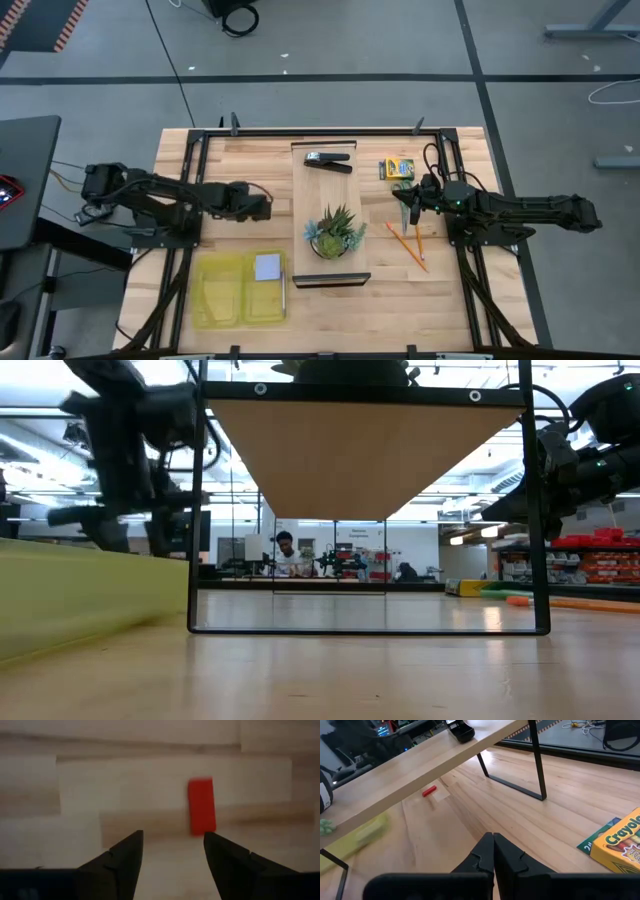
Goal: Pack school essentials
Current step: Put the red eraser into the yellow supply box
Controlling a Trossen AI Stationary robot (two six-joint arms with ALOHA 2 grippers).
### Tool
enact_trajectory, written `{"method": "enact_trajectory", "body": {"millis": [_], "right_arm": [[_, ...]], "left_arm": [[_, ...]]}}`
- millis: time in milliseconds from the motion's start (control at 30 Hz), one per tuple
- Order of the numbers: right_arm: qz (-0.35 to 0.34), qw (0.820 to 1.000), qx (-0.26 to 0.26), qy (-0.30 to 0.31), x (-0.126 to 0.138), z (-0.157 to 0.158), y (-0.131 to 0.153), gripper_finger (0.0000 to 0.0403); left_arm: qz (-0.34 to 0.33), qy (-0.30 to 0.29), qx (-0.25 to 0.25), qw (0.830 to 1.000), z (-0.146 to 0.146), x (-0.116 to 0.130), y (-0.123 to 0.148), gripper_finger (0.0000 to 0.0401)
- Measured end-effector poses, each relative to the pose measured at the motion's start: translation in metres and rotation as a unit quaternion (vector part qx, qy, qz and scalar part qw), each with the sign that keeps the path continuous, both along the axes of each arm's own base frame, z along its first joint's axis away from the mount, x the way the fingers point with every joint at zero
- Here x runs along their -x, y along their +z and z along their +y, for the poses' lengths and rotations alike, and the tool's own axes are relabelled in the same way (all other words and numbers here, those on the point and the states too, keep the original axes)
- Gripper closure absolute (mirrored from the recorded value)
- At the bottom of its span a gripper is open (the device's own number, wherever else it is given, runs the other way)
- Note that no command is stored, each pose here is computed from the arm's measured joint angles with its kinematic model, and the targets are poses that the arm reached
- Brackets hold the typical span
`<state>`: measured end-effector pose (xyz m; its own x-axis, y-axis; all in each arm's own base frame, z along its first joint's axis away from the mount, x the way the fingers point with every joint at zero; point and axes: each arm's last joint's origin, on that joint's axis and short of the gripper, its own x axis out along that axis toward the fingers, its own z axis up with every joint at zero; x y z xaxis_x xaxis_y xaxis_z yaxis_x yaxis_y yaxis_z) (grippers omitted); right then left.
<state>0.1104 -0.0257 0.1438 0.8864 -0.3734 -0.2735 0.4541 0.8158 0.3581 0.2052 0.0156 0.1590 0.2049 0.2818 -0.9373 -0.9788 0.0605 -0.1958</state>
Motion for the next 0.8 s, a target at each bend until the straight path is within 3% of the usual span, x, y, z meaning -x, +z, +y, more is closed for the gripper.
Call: {"method": "enact_trajectory", "body": {"millis": [333,800], "right_arm": [[0.0,1.0,0.0,0.0,0.0,0.0,0.0,0.0393],[-0.001,1.0,0.0,0.0,0.0,0.0,0.0,0.0393]], "left_arm": [[-0.033,0.012,-0.008,0.999,0.023,-0.02,-0.015,0.0189],[0.011,0.004,0.0,1.0,0.007,-0.026,-0.036,0.0205]]}}
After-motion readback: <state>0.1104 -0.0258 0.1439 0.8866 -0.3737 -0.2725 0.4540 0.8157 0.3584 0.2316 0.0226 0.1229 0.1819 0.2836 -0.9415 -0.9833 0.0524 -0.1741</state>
